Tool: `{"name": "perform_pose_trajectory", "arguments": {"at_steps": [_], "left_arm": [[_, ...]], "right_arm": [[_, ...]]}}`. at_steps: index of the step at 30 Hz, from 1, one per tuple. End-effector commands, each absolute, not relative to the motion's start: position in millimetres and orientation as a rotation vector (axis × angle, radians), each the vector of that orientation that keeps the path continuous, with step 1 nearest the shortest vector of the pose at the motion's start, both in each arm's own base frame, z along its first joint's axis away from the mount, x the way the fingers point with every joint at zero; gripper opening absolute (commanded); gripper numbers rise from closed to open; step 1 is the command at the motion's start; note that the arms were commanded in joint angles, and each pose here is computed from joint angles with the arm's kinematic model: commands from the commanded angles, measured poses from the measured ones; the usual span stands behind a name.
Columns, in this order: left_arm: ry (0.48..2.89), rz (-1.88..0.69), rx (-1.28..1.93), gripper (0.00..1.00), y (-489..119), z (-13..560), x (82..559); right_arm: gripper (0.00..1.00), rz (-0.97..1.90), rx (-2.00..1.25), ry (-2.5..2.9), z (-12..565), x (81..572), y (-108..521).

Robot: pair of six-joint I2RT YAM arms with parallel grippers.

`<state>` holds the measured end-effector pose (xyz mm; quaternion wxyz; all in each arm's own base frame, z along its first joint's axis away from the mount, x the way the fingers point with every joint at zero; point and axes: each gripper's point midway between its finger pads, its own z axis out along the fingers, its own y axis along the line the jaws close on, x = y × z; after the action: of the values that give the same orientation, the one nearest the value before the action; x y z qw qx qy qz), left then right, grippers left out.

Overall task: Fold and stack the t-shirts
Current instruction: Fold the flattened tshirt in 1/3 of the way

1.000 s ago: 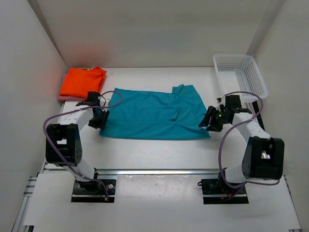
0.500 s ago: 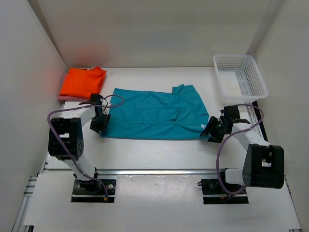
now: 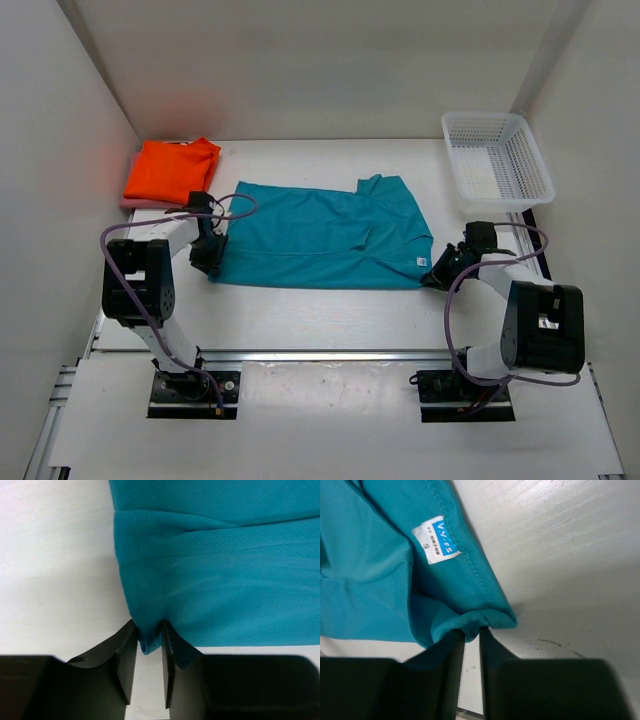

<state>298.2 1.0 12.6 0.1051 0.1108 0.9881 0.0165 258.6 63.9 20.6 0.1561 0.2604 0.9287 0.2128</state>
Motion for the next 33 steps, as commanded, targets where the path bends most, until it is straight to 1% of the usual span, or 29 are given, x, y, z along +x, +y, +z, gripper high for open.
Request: {"name": "perform_pose_trajectory", "arguments": {"at_steps": [1,2,3,4,6,12,13,14,15,17,19,21,22,23,24,25,26,29,33], "left_arm": [[2.888,-0.019,0.323,0.35,-10.5,11.3,309.0],[2.896,-0.031,0.318,0.27,-11.0,10.3,307.9],[2.901,-0.040,0.333,0.13,-12.7,9.7,306.6],[2.906,-0.053,0.337,0.05,-14.9,8.8,305.0],[2.905,-0.058,0.329,0.00,-13.9,11.3,304.5],[2.925,0.021,0.380,0.00,1.6,18.8,282.2],[2.932,0.069,0.397,0.00,7.9,19.1,277.4],[2.948,0.098,0.401,0.00,11.0,15.2,271.7],[2.945,0.101,0.403,0.00,10.9,16.8,270.7],[2.972,0.149,0.410,0.00,16.1,15.5,262.4],[3.000,0.153,0.406,0.00,17.3,16.5,255.8],[3.012,0.152,0.416,0.06,17.7,18.6,250.4],[3.003,0.156,0.412,0.09,18.7,22.2,251.4],[3.001,0.174,0.422,0.14,19.9,24.8,249.3],[2.991,0.174,0.424,0.17,21.0,27.6,251.1],[2.988,0.181,0.430,0.20,21.1,30.2,251.0],[2.983,0.184,0.429,0.23,21.4,31.7,252.4],[2.979,0.194,0.425,0.27,22.7,37.6,255.8],[2.981,0.205,0.425,0.28,26.8,43.2,261.2]], "right_arm": [[0.12,0.642,0.802,2.680,16.6,255.9,67.2],[0.07,0.652,0.829,2.698,16.3,249.8,67.8],[0.00,0.646,0.858,2.703,14.8,243.8,65.2],[0.00,0.660,0.881,2.716,15.2,235.6,67.4],[0.00,0.673,0.935,2.724,18.4,221.2,69.3],[0.00,0.681,1.071,2.781,14.3,188.7,67.1],[0.00,0.678,1.097,2.791,11.1,185.0,65.3],[0.04,0.693,1.114,2.799,9.6,183.9,65.6],[0.10,0.693,1.109,2.802,8.3,183.0,65.6],[0.30,0.701,1.107,2.807,9.0,182.5,66.2],[0.35,0.680,1.068,2.798,15.6,188.3,63.9],[0.36,0.619,1.004,2.808,23.4,190.9,60.8],[0.33,0.590,0.952,2.794,34.3,197.7,59.5],[0.28,0.581,0.907,2.780,43.4,202.7,62.2],[0.20,0.554,0.893,2.779,48.4,201.7,60.5],[0.15,0.527,0.858,2.768,56.3,202.3,60.8],[0.01,0.537,0.824,2.744,65.8,206.1,63.4],[0.00,0.551,0.806,2.722,78.1,205.2,68.9],[0.00,0.579,0.843,2.722,76.8,207.4,66.6]]}}
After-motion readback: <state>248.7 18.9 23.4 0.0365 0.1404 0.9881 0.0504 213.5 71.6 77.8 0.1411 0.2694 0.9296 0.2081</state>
